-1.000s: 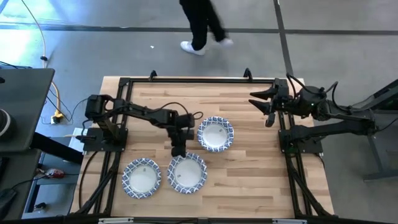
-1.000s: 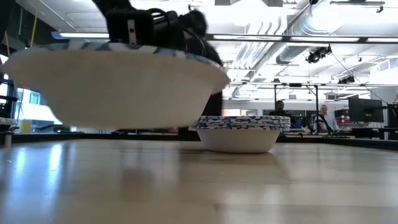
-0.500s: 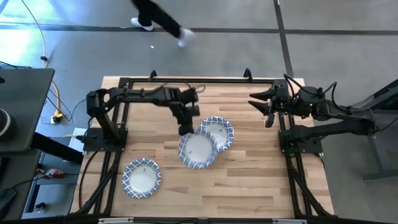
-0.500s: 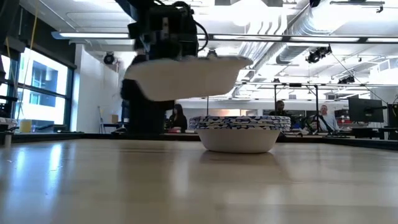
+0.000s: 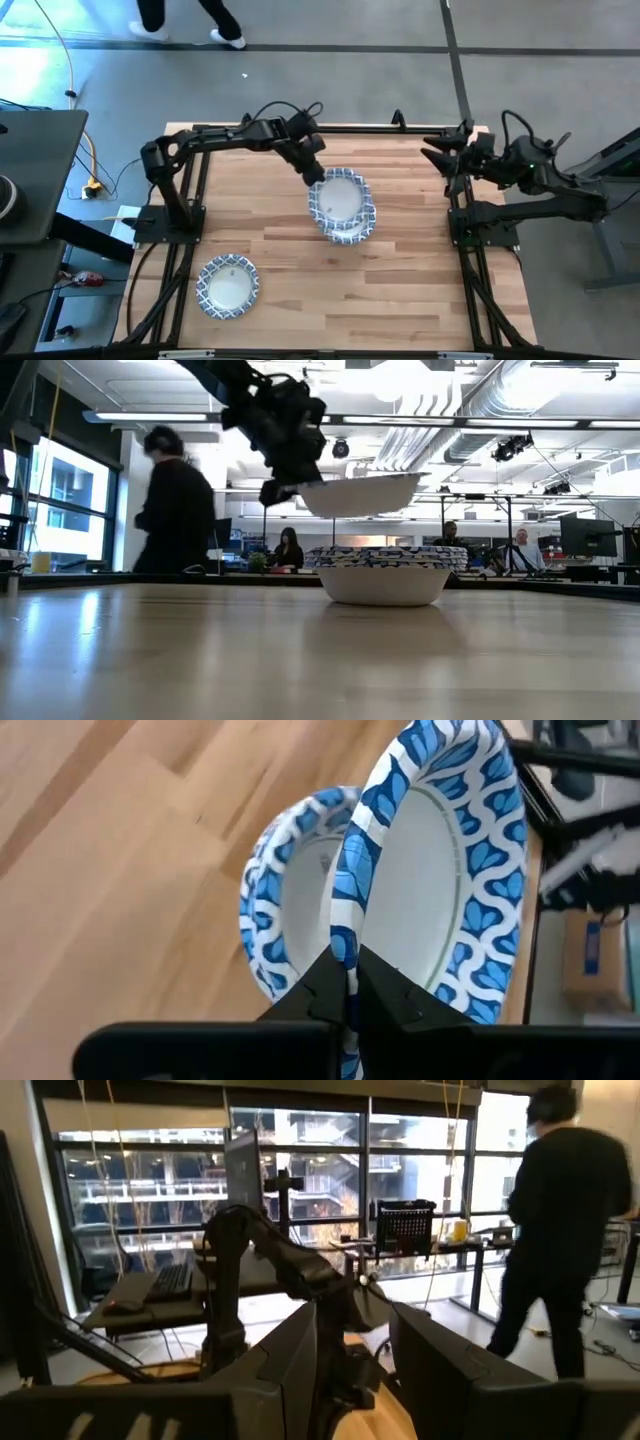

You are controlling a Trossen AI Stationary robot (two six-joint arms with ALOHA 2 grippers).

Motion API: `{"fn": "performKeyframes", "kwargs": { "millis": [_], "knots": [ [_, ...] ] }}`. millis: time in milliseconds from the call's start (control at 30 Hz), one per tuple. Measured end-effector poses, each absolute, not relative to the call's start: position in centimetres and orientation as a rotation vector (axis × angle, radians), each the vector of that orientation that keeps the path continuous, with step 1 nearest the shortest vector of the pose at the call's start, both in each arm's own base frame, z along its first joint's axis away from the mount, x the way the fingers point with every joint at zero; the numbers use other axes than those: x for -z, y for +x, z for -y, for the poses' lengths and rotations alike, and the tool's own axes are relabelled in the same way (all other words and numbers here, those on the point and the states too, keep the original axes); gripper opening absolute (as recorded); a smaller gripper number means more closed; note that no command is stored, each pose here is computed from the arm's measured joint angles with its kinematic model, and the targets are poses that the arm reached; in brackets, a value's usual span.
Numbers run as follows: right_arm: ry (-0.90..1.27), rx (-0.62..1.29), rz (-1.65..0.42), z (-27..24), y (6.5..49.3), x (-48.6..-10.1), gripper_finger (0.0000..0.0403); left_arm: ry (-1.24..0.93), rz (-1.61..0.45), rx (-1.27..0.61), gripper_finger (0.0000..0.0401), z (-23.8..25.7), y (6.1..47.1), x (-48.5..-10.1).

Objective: Nest bowls inside each other
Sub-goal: Stack the white patterned bowl on top of the other white patterned bowl

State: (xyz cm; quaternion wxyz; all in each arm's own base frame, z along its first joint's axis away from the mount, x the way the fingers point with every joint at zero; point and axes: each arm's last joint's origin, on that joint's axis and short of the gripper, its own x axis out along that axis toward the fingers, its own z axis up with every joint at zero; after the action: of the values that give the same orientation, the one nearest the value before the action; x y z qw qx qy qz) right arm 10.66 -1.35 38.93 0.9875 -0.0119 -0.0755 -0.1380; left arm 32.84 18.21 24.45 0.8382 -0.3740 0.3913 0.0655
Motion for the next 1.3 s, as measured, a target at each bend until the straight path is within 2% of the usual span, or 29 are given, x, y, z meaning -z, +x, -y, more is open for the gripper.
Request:
{"fn": "performKeyframes", "kwargs": {
  "millis": [400,700,833,1133,1300],
  "knots": [
    [-0.019,0.290,0.095,1.4,10.5,-38.4,0.0121,-0.902,-0.910,-0.134,0.0003,-16.8,36.7,-18.7],
    [-0.022,0.290,0.066,1.4,10.6,-38.1,0.0121,-0.903,-0.867,-0.179,0.0009,-17.3,37.2,-18.4],
    [-0.022,0.290,0.059,1.4,10.6,-38.0,0.0121,-0.902,-0.857,-0.177,0.0048,-17.7,37.0,-18.4],
    [-0.023,0.289,0.047,1.4,10.6,-37.9,0.0121,-0.850,-0.878,-0.197,0.0177,-17.8,36.8,-18.3],
    [-0.020,0.289,0.047,1.4,10.6,-37.9,0.0121,-0.785,-0.982,-0.254,0.0220,-18.2,35.7,-17.9]
  ]
}}
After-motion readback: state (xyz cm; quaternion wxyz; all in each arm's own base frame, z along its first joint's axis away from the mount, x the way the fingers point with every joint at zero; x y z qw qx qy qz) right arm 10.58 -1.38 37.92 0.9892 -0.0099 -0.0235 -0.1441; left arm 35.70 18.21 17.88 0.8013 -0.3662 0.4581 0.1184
